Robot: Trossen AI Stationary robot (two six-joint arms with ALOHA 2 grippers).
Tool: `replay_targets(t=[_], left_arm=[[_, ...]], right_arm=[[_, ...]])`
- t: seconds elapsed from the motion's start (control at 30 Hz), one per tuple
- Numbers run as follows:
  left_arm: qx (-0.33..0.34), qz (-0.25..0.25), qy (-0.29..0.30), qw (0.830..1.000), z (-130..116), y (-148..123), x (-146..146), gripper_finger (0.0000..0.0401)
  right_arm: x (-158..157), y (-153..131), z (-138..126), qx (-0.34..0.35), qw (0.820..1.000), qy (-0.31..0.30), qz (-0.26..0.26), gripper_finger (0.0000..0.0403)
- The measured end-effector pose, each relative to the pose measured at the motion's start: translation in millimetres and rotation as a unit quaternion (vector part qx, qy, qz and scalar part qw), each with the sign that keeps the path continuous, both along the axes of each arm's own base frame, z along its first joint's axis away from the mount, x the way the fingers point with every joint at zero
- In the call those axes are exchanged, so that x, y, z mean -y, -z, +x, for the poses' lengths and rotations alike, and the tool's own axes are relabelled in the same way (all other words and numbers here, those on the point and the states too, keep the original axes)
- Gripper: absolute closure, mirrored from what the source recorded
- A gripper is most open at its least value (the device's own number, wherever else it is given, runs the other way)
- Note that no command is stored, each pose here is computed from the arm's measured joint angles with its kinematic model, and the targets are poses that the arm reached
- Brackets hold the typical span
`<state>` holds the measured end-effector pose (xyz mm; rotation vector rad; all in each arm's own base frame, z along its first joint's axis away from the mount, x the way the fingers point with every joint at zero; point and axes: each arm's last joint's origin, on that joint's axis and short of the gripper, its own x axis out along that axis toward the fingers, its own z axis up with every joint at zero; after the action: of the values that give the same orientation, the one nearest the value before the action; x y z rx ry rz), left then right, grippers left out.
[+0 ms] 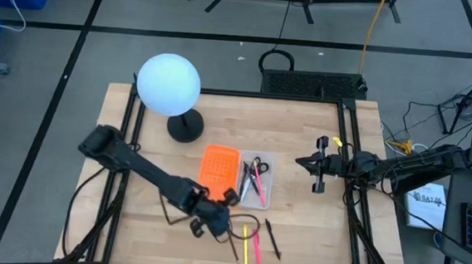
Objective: Pick & place school supplies into a supply box
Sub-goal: Put the brown pencil into the orange supply box
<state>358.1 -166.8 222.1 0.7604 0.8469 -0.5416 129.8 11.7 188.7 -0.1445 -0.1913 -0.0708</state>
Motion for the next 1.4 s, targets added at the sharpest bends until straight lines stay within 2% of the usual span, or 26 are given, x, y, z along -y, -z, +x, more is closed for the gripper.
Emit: replay_targets(t=[0.13,0.27,0.47,0.57,0.77,0.9,1.03,1.2,1.4], left_arm=[[0.009,0.035,0.031,0.999,13,8,11,0.0365],[-0.015,0.059,0.083,0.995,15,18,7,0.0327],[-0.039,0.056,0.077,0.995,13,25,-1,0.0256],[-0.063,0.043,0.11,0.991,12,29,-3,0.0237],[-0.09,0.052,0.147,0.984,17,48,-7,0.0229],[-0.102,0.076,0.128,0.984,24,64,-16,0.0229],[-0.126,0.079,0.116,0.982,28,77,-26,0.0229],[-0.155,0.075,0.117,0.978,29,85,-34,0.0229],[-0.153,0.063,0.129,0.978,29,86,-31,0.0229]], right_arm=[[0,2,0,-0.008,1.0,-0.001,0.002,0.0403],[0,2,0,-0.008,1.0,-0.002,0.002,0.0403],[0,1,0,-0.004,1.0,-0.001,-0.001,0.0403],[0,1,0,-0.003,1.0,-0.001,-0.003,0.0403],[0,1,0,-0.003,1.0,-0.001,-0.007,0.0403],[0,1,0,-0.003,1.0,-0.001,-0.006,0.0403],[0,1,1,-0.006,1.0,-0.002,-0.001,0.0403],[0,3,1,-0.013,1.0,-0.002,0.001,0.0403],[0,5,2,-0.022,1.0,-0.002,0.0,0.0403]])
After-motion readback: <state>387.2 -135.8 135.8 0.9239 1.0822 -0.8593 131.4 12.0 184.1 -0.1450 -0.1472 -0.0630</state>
